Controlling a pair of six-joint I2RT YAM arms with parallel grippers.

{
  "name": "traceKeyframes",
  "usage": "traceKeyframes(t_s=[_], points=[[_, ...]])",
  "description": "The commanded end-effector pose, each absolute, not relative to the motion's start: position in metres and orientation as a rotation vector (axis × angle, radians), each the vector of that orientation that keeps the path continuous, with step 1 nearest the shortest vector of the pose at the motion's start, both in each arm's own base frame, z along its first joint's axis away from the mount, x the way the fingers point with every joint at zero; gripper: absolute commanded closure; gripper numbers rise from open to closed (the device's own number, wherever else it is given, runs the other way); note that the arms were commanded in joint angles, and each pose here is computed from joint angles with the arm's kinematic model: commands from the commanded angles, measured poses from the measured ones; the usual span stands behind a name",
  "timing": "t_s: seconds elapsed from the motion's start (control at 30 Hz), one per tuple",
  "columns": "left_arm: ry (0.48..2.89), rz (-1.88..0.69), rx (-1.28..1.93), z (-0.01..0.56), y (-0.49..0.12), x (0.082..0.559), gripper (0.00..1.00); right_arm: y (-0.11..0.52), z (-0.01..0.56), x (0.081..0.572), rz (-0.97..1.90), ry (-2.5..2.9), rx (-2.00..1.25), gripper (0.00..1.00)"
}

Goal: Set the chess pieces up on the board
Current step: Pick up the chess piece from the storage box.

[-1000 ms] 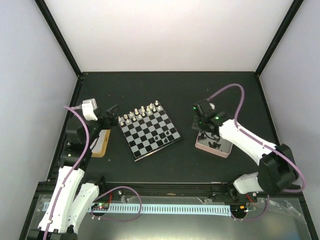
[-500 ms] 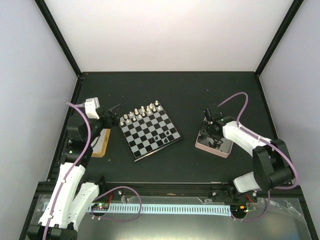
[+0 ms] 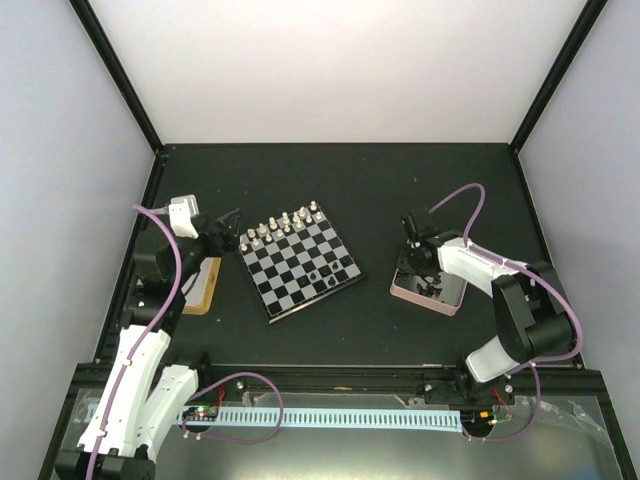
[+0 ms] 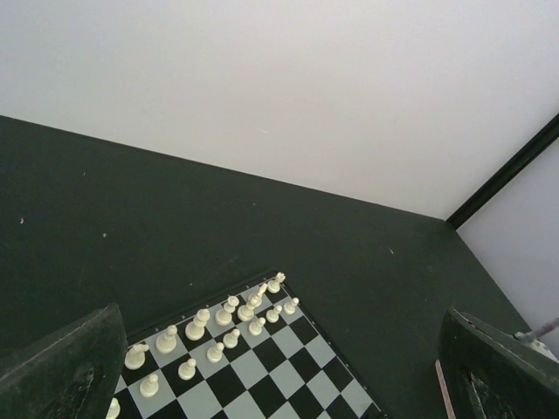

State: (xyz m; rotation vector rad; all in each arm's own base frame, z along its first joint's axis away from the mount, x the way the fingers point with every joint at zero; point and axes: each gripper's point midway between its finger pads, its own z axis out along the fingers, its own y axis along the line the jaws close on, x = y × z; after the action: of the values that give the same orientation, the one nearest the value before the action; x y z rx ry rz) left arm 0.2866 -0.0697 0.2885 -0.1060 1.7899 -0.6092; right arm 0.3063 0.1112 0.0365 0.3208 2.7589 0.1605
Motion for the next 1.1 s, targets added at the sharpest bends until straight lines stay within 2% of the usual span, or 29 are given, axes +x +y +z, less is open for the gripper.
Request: traceKeyframes(t_s=[0.0,0.1,0.23,0.3,0.5,0.73,0.87,1.07], points=[[1.738,-0.606,-0.077,0.308,-0.069,0.286,0.01,0.102,0.033,0.308,0.091,2.753,0.326,0.81],[1.738,-0.607,-0.077,0.308,-0.069,0.286,0.01,0.099,0.032,0.309,0.065,2.756,0.327,0.82],[1.738,-0.606,-0.078,0.307,-0.069,0.286,0.01,0.097,0.031,0.311,0.031,2.761,0.320,0.75],[1.736,-0.605,-0.079,0.308,-0.069,0.286,0.01,0.096,0.030,0.312,0.016,2.764,0.317,0.75],[1.736,-0.603,-0.081,0.307,-0.068,0.286,0.01,0.092,0.040,0.316,-0.010,2.734,0.314,0.89],[1.737,-0.606,-0.082,0.307,-0.068,0.286,0.01,0.093,0.074,0.318,0.023,2.671,0.298,0.89],[1.734,-0.608,-0.080,0.308,-0.068,0.285,0.01,0.107,0.099,0.318,0.095,2.636,0.251,0.89],[1.733,-0.610,-0.080,0.307,-0.069,0.285,0.01,0.166,0.112,0.312,0.224,2.639,0.061,0.88]])
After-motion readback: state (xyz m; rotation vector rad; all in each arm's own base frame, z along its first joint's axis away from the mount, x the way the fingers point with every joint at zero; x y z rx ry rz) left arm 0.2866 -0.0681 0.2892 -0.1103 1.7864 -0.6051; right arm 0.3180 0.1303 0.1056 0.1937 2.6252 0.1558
